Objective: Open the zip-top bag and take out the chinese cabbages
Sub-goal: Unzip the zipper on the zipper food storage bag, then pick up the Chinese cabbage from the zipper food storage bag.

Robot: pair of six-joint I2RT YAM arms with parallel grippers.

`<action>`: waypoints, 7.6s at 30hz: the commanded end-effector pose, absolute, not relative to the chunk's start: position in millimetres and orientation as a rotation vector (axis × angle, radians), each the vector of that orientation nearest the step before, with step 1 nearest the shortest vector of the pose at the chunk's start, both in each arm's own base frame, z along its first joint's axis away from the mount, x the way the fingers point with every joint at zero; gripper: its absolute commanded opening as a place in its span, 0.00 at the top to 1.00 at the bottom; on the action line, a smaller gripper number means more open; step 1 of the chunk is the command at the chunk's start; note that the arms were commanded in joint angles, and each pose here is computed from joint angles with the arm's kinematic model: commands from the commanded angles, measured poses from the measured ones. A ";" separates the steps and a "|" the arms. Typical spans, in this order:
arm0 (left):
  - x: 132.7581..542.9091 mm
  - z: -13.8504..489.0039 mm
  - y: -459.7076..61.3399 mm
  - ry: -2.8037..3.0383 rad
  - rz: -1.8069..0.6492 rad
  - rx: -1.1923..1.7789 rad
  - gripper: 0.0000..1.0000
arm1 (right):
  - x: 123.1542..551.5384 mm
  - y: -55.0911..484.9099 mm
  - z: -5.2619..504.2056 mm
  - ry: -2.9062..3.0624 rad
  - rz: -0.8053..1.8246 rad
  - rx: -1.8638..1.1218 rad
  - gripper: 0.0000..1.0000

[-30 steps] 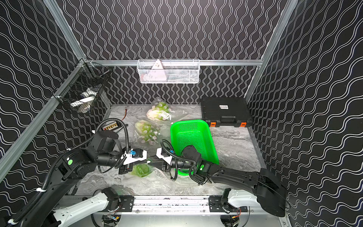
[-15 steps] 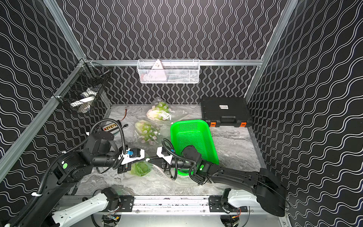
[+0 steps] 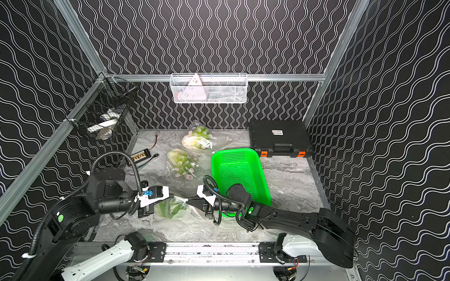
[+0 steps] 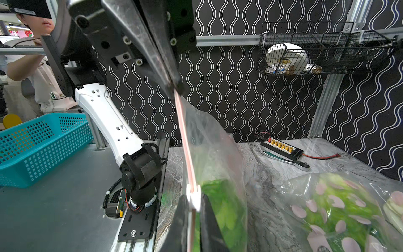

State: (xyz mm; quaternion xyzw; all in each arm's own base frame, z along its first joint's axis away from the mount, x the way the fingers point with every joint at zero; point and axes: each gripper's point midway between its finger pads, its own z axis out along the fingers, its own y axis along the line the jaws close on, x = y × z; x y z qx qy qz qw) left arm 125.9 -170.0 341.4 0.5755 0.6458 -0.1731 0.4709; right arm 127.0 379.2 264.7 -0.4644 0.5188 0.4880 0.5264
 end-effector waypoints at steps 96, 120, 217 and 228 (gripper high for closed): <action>123.6 333.6 -185.2 1.505 -0.553 1.329 1.00 | 101.2 362.4 296.4 1.662 1.306 -1.001 0.88; 122.5 332.2 -179.7 1.519 -0.531 1.312 1.00 | 101.6 380.9 237.7 1.790 1.251 -1.124 0.90; 180.6 276.0 -150.8 2.003 -0.481 0.726 0.01 | 179.0 390.4 138.3 2.069 1.291 -1.021 0.29; 227.5 255.5 -97.0 2.319 -0.108 0.253 0.01 | 191.3 404.8 135.4 1.729 1.274 -1.036 0.24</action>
